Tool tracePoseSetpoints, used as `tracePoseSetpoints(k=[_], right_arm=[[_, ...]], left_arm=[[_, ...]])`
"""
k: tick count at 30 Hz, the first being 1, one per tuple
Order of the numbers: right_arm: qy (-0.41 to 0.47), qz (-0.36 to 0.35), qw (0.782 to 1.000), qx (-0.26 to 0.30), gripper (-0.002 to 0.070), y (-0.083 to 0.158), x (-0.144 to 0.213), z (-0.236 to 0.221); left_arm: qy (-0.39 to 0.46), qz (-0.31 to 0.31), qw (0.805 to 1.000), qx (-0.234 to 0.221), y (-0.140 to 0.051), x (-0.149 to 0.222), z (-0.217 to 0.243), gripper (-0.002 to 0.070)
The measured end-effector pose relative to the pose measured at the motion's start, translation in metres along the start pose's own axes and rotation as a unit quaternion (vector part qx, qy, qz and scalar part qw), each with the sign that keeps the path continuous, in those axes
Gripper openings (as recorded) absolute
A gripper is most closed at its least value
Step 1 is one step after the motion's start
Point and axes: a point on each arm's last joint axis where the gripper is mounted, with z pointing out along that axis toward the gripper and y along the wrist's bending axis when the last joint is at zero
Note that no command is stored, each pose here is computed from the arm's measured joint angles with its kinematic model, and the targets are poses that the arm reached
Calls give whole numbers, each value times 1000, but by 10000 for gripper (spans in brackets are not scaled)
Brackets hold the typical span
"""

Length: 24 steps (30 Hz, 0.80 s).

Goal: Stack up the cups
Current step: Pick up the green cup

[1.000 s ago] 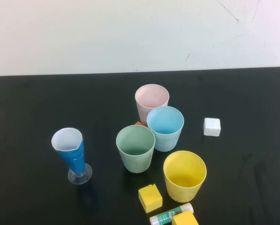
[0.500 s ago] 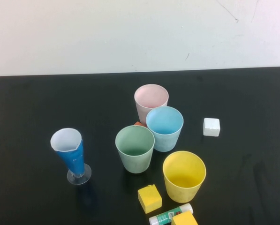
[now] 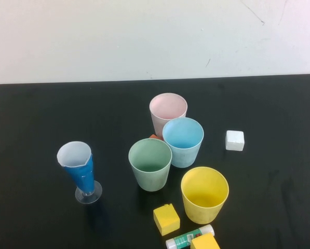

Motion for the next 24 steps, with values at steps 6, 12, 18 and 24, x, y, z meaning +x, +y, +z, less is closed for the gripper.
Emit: tracePoseSetpoints(k=[6,12,18,24], right_arm=[[18,-1,1000,1,-3,0,3,0],[18,-1,1000,1,-3,0,3,0],[19,-2,1000,2,-3,0,3,0],[19,-2,1000,2,-3,0,3,0]], left_arm=[[97,92,986,97,-29,-48,29,-2],[217,163,949,162,-70,-71,76,-2],[327,211,900,198,-116,-71,133,-2],[361,226,881,207,-145,-71,176,-2]])
